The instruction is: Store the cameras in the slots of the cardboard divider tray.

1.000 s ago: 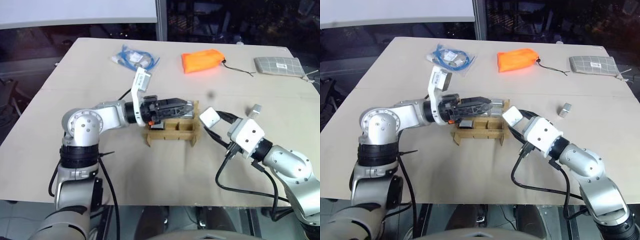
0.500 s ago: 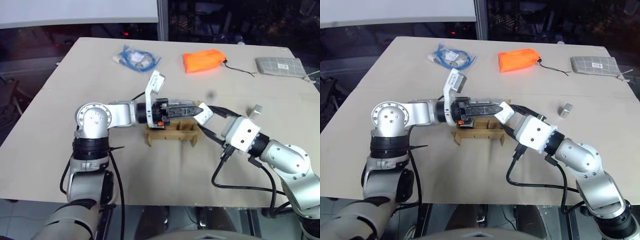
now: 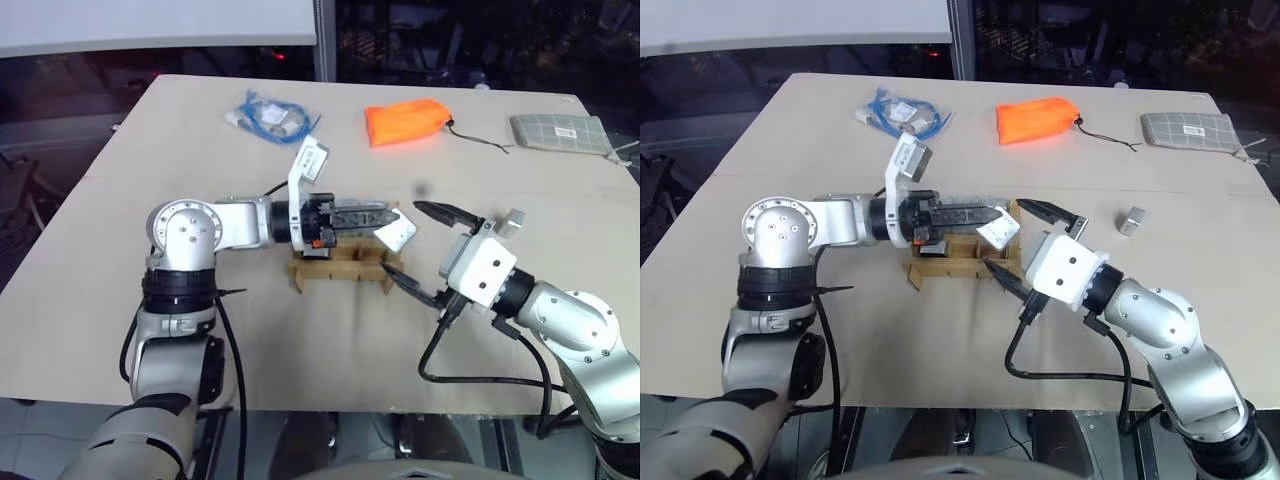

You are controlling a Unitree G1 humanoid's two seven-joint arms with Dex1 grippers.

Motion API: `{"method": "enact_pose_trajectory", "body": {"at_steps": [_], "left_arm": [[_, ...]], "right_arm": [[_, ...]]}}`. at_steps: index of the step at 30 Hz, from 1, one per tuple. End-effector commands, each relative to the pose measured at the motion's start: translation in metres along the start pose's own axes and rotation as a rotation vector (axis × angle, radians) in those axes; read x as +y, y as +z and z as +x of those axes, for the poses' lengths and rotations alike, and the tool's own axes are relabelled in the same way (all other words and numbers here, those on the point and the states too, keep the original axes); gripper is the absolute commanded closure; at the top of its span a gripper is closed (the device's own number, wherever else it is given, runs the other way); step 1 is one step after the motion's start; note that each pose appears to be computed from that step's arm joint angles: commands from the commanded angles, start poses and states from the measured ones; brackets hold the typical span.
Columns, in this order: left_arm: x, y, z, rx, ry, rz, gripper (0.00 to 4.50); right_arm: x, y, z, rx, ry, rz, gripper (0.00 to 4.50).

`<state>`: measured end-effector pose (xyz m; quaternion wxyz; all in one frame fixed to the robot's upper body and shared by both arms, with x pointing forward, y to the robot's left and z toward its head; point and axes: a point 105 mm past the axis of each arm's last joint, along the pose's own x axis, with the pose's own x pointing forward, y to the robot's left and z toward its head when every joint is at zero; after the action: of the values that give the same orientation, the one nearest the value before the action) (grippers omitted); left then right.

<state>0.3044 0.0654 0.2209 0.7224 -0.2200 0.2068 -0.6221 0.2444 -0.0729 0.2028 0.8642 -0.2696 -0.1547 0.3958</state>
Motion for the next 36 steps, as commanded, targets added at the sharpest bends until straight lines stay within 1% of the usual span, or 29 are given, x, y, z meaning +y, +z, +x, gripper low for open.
{"method": "enact_pose_trajectory", "body": {"at_steps": [1, 2, 4, 8, 11, 15, 20, 23, 31, 36], "left_arm": [[0.006, 0.021, -0.016, -0.027, 0.059, 0.213, 3.78], [0.011, 0.02, -0.02, 0.009, 0.083, 0.293, 3.78], [0.02, 0.016, -0.026, 0.09, 0.098, 0.415, 3.78], [0.031, 0.014, -0.03, 0.174, 0.071, 0.516, 3.78], [0.045, 0.009, -0.033, 0.297, 0.07, 0.613, 3.78], [0.061, 0.006, -0.036, 0.384, 0.073, 0.685, 3.78], [0.074, 0.0, -0.041, 0.453, 0.07, 0.733, 3.78], [0.076, 0.002, -0.042, 0.46, 0.058, 0.738, 3.78], [0.078, -0.001, -0.045, 0.571, 0.031, 0.843, 3.78], [0.079, -0.007, -0.037, 0.608, 0.013, 0.877, 3.78]], "right_arm": [[-0.006, 0.007, -0.017, -0.037, -0.073, 0.151, 0.04], [-0.005, 0.007, -0.023, -0.042, -0.072, 0.212, 0.04], [0.0, 0.005, -0.032, -0.035, -0.056, 0.272, 0.04], [0.004, 0.006, -0.042, -0.026, -0.049, 0.306, 0.04], [0.007, 0.004, -0.048, -0.005, -0.055, 0.324, 0.04], [0.01, -0.001, -0.051, 0.027, -0.076, 0.318, 0.04], [0.011, -0.001, -0.053, 0.033, -0.131, 0.319, 0.04], [0.011, -0.003, -0.052, 0.04, -0.138, 0.317, 0.04], [0.01, -0.007, -0.05, 0.045, -0.153, 0.305, 0.04], [0.011, -0.01, -0.051, 0.055, -0.164, 0.312, 0.04]]}}
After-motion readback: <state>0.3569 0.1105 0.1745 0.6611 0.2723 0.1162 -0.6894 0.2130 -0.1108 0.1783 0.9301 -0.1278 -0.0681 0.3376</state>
